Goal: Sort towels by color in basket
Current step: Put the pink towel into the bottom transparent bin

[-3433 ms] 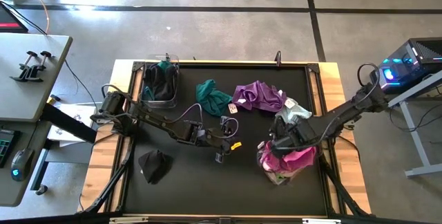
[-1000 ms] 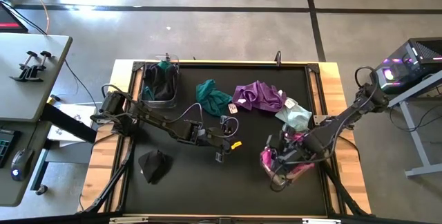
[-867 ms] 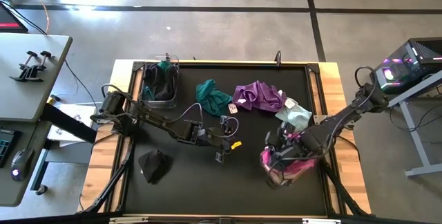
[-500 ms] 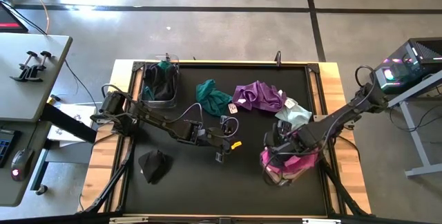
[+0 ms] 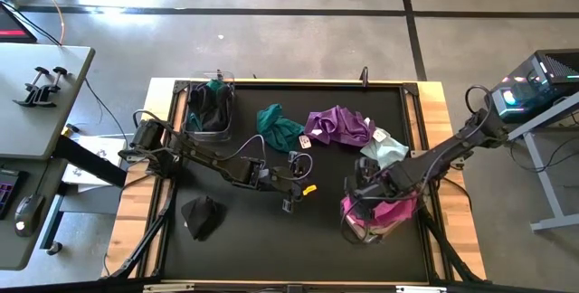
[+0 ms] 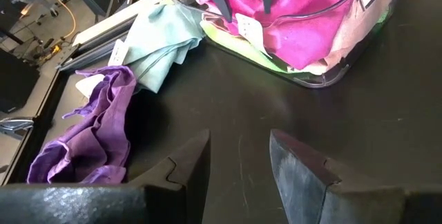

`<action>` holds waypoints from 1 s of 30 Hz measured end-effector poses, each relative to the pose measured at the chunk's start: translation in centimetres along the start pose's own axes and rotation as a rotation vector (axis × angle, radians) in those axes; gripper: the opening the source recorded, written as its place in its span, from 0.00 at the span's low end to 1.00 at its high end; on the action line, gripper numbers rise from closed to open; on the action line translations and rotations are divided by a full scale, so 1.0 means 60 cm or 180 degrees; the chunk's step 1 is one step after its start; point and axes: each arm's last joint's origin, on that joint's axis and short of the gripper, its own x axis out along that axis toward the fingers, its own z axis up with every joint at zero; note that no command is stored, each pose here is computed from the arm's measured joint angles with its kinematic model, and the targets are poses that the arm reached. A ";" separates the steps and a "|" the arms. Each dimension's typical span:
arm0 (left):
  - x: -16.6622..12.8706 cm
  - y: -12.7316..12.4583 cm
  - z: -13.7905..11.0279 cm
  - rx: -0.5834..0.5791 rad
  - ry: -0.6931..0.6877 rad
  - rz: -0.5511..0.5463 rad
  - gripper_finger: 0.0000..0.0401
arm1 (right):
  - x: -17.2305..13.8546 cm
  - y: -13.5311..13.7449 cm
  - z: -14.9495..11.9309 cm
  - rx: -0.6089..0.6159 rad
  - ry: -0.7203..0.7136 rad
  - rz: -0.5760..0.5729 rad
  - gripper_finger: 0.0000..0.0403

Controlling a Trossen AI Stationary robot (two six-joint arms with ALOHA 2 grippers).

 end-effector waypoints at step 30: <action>0.000 -0.001 -0.003 -0.0034 0.0060 -0.0017 0.34 | -0.063 0.056 -0.024 0.0384 0.0292 -0.0174 0.01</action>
